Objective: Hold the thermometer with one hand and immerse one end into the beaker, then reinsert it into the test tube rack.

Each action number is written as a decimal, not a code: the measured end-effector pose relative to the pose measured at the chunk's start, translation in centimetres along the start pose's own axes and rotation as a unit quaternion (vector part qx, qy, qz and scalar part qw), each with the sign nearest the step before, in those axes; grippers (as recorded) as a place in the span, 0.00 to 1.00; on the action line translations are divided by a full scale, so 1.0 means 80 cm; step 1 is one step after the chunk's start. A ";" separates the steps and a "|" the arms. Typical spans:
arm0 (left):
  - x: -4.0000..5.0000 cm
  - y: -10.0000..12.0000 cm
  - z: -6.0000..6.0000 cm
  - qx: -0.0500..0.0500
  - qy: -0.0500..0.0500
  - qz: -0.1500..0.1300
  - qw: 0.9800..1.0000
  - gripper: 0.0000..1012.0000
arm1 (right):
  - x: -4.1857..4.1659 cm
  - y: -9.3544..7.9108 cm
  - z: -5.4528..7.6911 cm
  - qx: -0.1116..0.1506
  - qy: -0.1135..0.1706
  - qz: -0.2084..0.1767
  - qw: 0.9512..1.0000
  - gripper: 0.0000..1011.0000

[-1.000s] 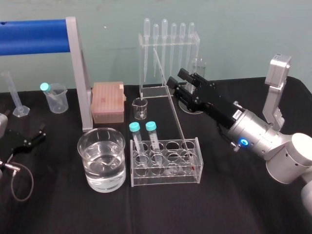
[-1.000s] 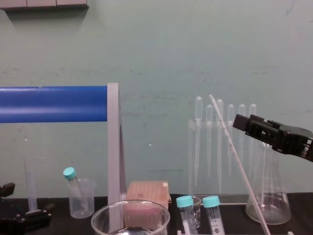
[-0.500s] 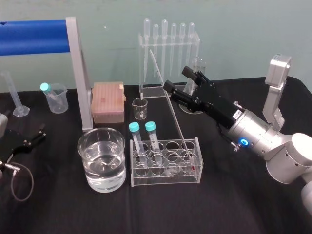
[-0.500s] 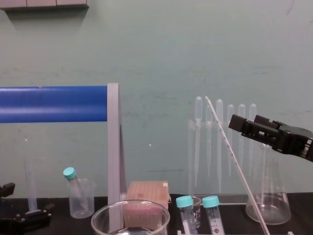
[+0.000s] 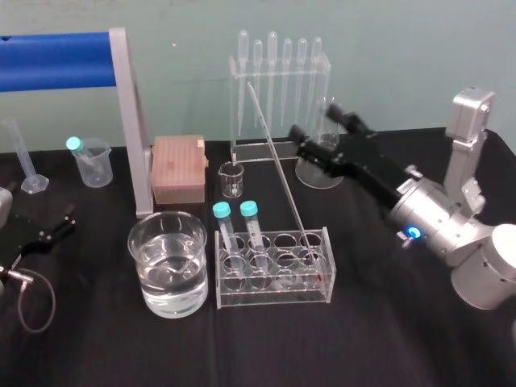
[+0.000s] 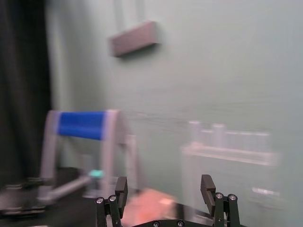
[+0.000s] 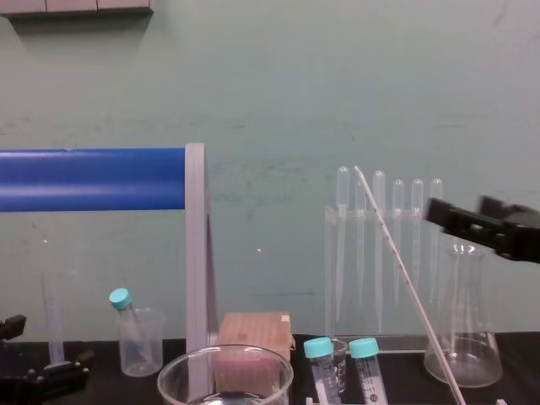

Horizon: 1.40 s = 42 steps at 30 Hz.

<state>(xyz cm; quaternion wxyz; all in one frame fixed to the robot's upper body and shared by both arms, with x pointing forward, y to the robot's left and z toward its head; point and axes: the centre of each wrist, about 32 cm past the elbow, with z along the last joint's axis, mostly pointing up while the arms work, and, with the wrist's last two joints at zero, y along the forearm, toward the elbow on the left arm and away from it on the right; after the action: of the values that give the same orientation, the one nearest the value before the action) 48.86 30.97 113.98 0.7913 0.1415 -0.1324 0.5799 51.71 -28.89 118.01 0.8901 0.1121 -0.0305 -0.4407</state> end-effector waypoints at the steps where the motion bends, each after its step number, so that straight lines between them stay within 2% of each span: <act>1: 0.000 0.000 0.000 0.000 0.000 0.000 1.000 1.00 | -0.002 -0.004 0.003 -0.003 -0.009 -0.017 1.000 0.99; 2: 0.000 0.000 0.000 0.000 0.000 0.000 1.000 1.00 | -0.006 -0.010 0.009 -0.012 -0.028 -0.050 0.998 0.99; 5: 0.000 0.000 0.000 0.000 0.000 0.000 1.000 1.00 | -0.010 -0.020 0.018 -0.035 -0.058 -0.100 0.993 0.99; 6: 0.000 0.000 0.000 0.000 0.000 0.000 1.000 1.00 | -0.013 -0.027 0.024 -0.053 -0.075 -0.126 0.988 0.99; 7: 0.000 0.000 0.000 0.000 0.000 0.000 1.000 1.00 | -0.014 -0.029 0.026 -0.064 -0.082 -0.139 0.985 0.99; 8: 0.000 0.000 0.000 0.000 0.000 0.000 1.000 1.00 | -0.016 -0.035 0.029 -0.082 -0.093 -0.160 0.979 0.99; 9: 0.000 0.000 0.000 0.000 0.000 0.000 1.000 1.00 | -0.017 -0.037 0.030 -0.089 -0.095 -0.169 0.977 0.99; 10: 0.000 0.000 0.000 0.000 0.000 0.000 1.000 1.00 | -0.019 -0.043 0.030 -0.106 -0.099 -0.187 0.972 0.99; 11: 0.000 0.000 0.000 0.000 0.000 0.000 1.000 1.00 | -0.020 -0.045 0.029 -0.115 -0.100 -0.196 0.969 0.99; 14: 0.000 0.000 0.000 0.000 0.000 0.000 1.000 1.00 | -0.022 -0.055 0.024 -0.138 -0.097 -0.217 0.961 0.99; 15: 0.000 0.000 0.000 0.000 0.000 0.000 1.000 1.00 | -0.022 -0.056 0.022 -0.142 -0.094 -0.220 0.960 0.99; 18: 0.000 0.000 0.000 0.000 0.000 0.000 1.000 1.00 | -0.022 -0.063 0.013 -0.154 -0.082 -0.228 0.958 0.99; 23: 0.000 0.000 0.000 0.000 0.000 0.000 1.000 1.00 | -0.022 -0.067 0.002 -0.159 -0.062 -0.228 0.959 0.99; 42: 0.000 0.000 0.000 0.000 0.000 0.000 1.000 1.00 | -0.022 -0.066 0.005 -0.156 -0.068 -0.226 0.959 0.99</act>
<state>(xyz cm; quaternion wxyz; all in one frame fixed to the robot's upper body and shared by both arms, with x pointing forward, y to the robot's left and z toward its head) 48.86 30.97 113.98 0.7913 0.1415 -0.1325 0.5799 46.45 -30.68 117.31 0.7693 -0.0546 0.0049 -0.6365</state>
